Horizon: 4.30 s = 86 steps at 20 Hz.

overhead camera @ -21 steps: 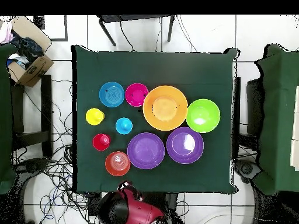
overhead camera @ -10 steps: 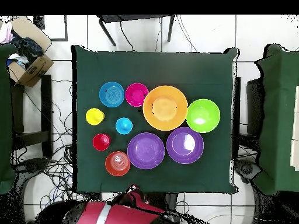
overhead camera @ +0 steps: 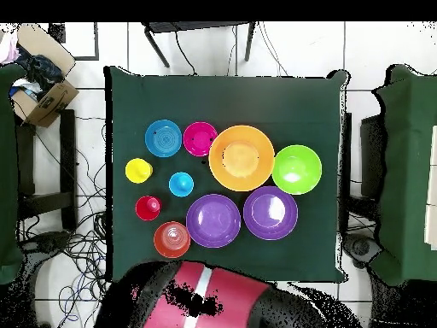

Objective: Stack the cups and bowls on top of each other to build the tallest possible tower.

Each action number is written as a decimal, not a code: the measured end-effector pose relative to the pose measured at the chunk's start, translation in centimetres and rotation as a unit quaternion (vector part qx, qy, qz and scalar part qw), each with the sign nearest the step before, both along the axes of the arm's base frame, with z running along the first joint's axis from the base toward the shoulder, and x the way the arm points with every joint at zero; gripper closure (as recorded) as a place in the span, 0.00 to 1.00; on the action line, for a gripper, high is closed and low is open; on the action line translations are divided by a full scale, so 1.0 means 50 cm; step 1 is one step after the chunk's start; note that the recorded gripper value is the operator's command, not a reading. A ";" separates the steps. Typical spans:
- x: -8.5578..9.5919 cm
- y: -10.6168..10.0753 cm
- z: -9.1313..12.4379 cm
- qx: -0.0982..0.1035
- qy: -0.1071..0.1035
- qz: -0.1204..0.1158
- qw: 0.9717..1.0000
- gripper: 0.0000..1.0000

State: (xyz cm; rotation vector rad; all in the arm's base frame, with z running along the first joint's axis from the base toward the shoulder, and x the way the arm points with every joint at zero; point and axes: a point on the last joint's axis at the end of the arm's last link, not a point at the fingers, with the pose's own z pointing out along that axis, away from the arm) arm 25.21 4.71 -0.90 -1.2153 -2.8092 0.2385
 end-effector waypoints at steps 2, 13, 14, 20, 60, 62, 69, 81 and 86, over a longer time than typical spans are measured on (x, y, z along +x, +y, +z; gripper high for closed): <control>-0.021 -0.003 -0.009 0.010 0.003 0.003 1.000 0.00; -0.065 0.016 -0.047 0.067 -0.024 0.018 0.997 0.00; -0.063 0.016 -0.051 0.070 -0.032 0.020 0.997 0.00; -0.016 -0.015 -0.092 0.058 -0.111 0.019 0.992 0.00; -0.003 -0.013 -0.050 0.043 -0.107 0.022 0.993 0.00; -0.007 -0.008 -0.030 0.044 -0.098 0.022 0.994 0.00; -0.019 0.016 0.038 0.041 -0.065 0.028 0.997 0.00; -0.013 0.024 0.082 0.039 -0.057 0.037 0.997 0.00; -0.012 0.023 0.083 0.038 -0.058 0.037 0.997 0.00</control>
